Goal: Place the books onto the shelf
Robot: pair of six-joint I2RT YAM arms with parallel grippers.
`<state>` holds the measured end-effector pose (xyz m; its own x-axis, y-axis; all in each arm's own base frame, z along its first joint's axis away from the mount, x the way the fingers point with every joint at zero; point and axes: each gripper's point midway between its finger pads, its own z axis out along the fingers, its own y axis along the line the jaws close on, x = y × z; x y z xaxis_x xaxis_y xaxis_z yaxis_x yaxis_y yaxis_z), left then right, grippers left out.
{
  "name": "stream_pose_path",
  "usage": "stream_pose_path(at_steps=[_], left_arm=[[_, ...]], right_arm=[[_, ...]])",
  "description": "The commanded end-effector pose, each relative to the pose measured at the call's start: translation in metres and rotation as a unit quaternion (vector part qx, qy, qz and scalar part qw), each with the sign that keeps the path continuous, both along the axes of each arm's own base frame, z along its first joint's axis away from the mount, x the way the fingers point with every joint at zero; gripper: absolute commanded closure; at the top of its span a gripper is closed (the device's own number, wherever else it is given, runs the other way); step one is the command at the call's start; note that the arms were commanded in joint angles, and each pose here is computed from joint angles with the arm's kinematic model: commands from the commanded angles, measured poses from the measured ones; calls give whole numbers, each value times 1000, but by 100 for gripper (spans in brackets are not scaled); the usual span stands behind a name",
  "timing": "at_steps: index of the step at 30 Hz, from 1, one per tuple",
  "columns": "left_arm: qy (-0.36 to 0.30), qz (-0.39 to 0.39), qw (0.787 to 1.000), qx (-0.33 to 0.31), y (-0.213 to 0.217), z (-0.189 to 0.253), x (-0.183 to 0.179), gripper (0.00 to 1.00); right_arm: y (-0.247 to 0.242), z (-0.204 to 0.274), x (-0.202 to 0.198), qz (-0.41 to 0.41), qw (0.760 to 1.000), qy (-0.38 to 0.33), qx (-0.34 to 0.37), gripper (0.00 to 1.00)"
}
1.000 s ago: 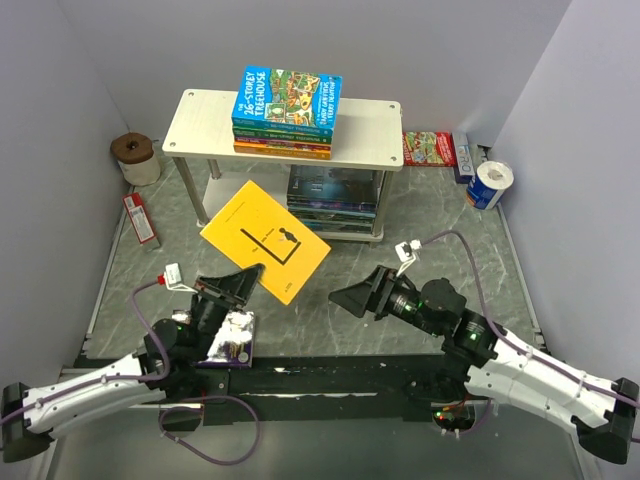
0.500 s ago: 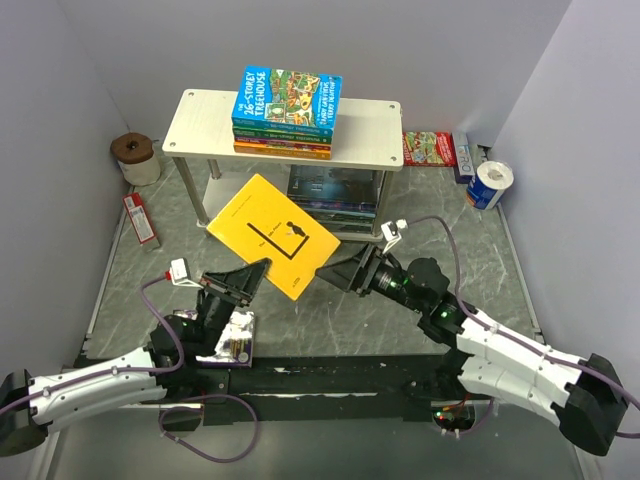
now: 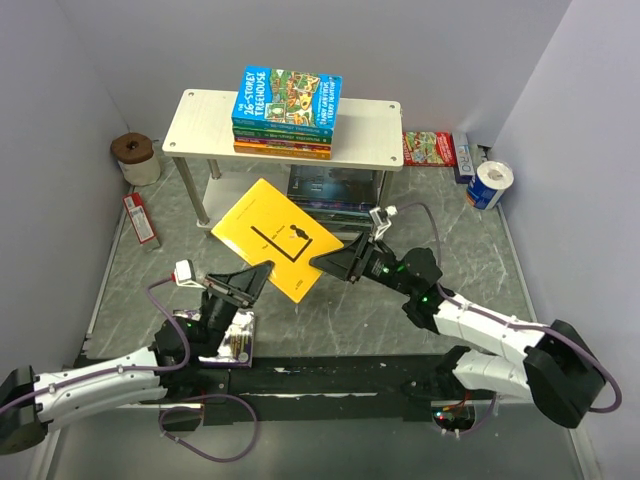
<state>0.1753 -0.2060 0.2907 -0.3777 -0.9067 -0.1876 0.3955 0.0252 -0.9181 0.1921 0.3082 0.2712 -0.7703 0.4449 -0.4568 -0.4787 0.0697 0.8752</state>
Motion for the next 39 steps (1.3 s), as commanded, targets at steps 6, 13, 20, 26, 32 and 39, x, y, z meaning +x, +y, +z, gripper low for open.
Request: stream_pose_path(at_steps=[6,13,20,26,32,39], left_arm=[[-25,-40,997,-56,1,27,-14,93],[-42,-17,999,-28,22,24,-19,61],[-61,-31,998,-17,25,23,-26,58],[-63,-45,997,-15,20,19,-28,63],[-55,-48,997,-11,17,16,-25,64],[-54,-47,997,-7,18,15,-24,65]], right_arm=[[-2,53,-15,62,992,-72,77,90],[-15,51,-26,107,993,-44,30,100],[-26,65,-37,160,987,-28,6,100],[-38,54,-36,171,985,-11,-31,100],[-46,44,-34,178,983,3,-51,100],[-53,48,-27,182,980,3,-75,100]])
